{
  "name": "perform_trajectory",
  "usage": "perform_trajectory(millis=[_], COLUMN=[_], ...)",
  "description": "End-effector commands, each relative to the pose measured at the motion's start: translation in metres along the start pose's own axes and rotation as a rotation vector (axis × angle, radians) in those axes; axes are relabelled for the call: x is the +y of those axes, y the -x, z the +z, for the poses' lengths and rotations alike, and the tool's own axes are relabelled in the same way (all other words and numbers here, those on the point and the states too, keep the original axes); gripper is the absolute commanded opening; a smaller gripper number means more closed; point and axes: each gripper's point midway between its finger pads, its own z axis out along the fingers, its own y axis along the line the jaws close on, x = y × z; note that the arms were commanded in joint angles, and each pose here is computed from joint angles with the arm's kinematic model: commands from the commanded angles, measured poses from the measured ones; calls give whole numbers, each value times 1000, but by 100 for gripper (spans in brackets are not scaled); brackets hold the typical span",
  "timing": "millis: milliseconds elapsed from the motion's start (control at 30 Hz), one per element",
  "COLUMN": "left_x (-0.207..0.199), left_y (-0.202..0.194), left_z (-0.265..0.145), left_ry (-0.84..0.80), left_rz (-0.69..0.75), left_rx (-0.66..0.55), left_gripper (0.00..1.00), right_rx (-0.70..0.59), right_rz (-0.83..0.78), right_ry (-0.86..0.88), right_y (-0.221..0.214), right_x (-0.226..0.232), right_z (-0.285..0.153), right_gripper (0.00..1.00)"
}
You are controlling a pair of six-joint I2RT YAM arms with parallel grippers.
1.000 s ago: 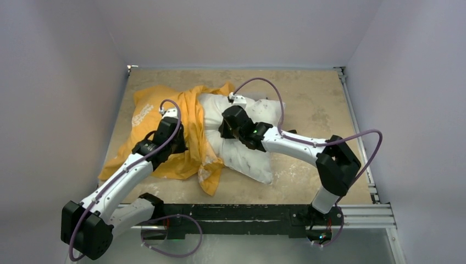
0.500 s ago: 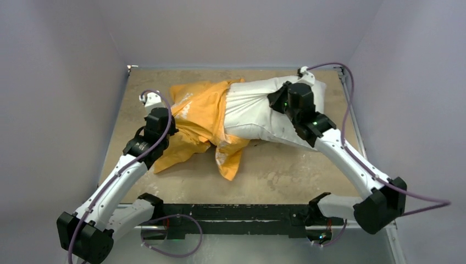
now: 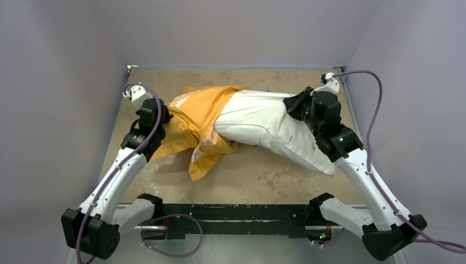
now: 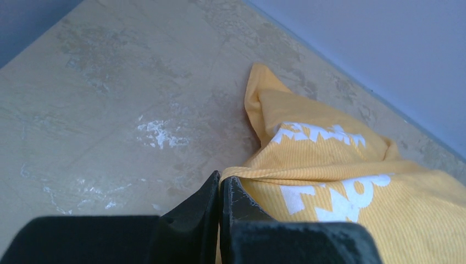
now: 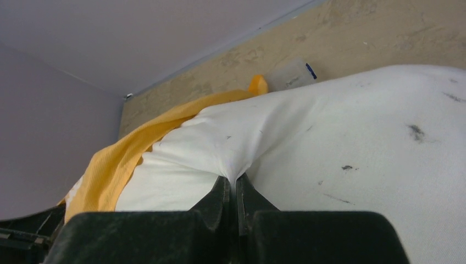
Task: Remove the pillowcase from the pillow
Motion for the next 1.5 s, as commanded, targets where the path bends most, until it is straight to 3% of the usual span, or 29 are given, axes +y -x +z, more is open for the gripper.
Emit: perform_trajectory(millis=[0,100,200,400,433,467,600,700,800,1033,1300,1367,1400,1433,1467], left_x=[67,22,2,15,14,11,-11,-35,-54,-92,-119,-125,-129,-132,-136], left_y=[74,75,59,54,54,54,51,39,28,-2,-21,-22,-22,-24,-27], left_z=[13,31,35,15,13,11,7,8,12,23,29,33,35,37,38], left_ry=[398,221,113,86,70,46,-68,-192,-278,-374,-412,-409,-411,-412,-418], left_rz=[24,57,84,121,135,153,185,208,228,313,393,408,415,423,430], left_rx=[-254,-155,-63,-70,-67,-60,-7,59,118,236,273,278,280,287,295], left_gripper=[0,0,0,29,35,41,57,69,78,84,85,85,85,85,85], right_rx=[-405,-338,-258,-91,-69,-61,-40,20,70,236,433,474,481,486,475], right_rz=[40,-101,-225,-343,-349,-345,-326,-325,-322,-366,-447,-460,-462,-464,-460], right_ry=[-87,121,318,516,521,516,466,415,351,320,412,416,421,425,428], right_y=[110,96,75,26,21,19,18,6,-12,-89,-205,-231,-238,-245,-245], right_x=[-18,16,45,63,62,61,58,53,47,48,55,52,52,54,57], right_z=[-43,-49,-57,-55,-52,-49,-29,2,36,106,133,132,130,125,122], right_gripper=[0,0,0,3,9,20,75,92,99,99,98,85,71,51,25])
